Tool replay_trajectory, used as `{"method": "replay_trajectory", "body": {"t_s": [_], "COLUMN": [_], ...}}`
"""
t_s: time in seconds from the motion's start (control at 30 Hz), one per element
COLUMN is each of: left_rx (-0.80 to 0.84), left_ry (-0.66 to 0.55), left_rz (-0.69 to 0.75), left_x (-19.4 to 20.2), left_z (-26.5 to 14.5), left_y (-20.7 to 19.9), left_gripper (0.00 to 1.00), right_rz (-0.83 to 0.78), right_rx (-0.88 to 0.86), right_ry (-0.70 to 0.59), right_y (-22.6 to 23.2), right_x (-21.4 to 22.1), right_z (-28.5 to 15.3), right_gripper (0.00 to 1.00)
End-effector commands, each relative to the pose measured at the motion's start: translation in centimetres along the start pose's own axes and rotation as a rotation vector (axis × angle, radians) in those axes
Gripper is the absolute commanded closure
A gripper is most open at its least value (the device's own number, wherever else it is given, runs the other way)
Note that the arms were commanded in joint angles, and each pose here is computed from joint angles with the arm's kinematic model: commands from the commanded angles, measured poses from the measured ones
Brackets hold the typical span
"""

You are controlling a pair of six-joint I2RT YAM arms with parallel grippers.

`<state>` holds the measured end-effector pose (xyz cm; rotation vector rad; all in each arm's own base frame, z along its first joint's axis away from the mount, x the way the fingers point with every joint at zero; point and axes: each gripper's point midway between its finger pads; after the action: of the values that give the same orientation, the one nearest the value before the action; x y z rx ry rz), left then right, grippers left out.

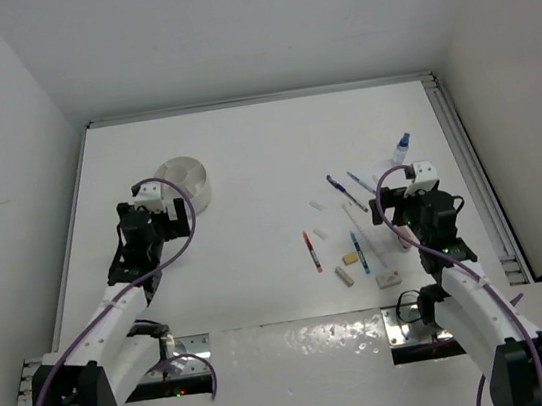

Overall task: Sort the stationery into containers
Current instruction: Pick up the pen from the center of the board.

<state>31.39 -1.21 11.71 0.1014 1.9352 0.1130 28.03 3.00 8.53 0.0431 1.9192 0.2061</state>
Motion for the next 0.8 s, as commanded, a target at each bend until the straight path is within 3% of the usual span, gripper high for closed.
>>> {"method": "replay_trajectory", "body": {"t_s": [0.0, 0.1, 0.17, 0.2, 0.33, 0.5, 0.53, 0.6, 0.67, 0.73, 0.77], "left_rx": [-0.020, -0.035, 0.048, 0.064, 0.113, 0.365, 0.455, 0.594, 0.684, 0.763, 0.765], "left_ry": [-0.029, -0.022, 0.029, 0.015, 0.020, -0.031, -0.003, -0.046, 0.058, 0.183, 0.181], "left_rz": [-0.016, -0.001, 0.160, 0.192, 0.258, 0.335, 0.413, 0.464, 0.530, 0.614, 0.649], "left_x": [-0.6, -0.9, -0.4, -1.9, -3.8, -8.3, -7.7, -9.8, -8.2, -7.6, -9.7], "left_z": [0.1, 0.1, -0.2, -0.4, -0.8, -1.7, -2.2, -3.2, -3.3, -3.3, -3.2], "left_y": [0.3, 0.7, 0.0, 0.0, -0.2, -4.0, -5.1, -7.3, -9.3, -11.1, -11.6], "left_gripper": [0.00, 0.00, 0.00, 0.00, 0.00, 0.00, 0.00, 0.00, 0.01, 0.14, 0.21], "right_rz": [0.003, -0.001, 0.001, 0.004, 0.160, 0.113, 0.093, 0.056, 0.050, 0.046, 0.044], "right_rx": [-0.007, -0.004, 0.009, 0.017, 0.175, 0.146, 0.131, 0.138, 0.172, 0.195, 0.207], "right_ry": [-0.031, -0.033, -0.035, -0.038, -0.068, -0.109, -0.085, -0.026, 0.050, 0.092, 0.121], "right_y": [0.2, 0.2, -0.1, -0.2, -1.9, -1.2, -0.9, -0.9, -1.4, -1.6, -1.8], "right_x": [-0.8, -1.0, -1.2, -1.3, -4.3, -8.4, -8.2, -8.6, -8.2, -9.1, -8.9], "right_z": [0.1, 0.1, 0.1, 0.0, -0.5, -1.0, -0.7, -0.8, -0.5, -0.7, -0.4], "right_gripper": [0.01, 0.01, 0.01, 0.01, 0.01, 0.01, 0.04, 0.18, 0.22, 0.27, 0.27]}}
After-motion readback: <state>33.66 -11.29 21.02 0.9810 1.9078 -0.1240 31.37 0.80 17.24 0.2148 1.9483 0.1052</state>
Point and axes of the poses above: each gripper's point midway between its finger pads, its own z axis out along the fingers, its own y axis along the line the jaws close on, x = y × z, and after that the axes turned 3 degrees about z, right-handed
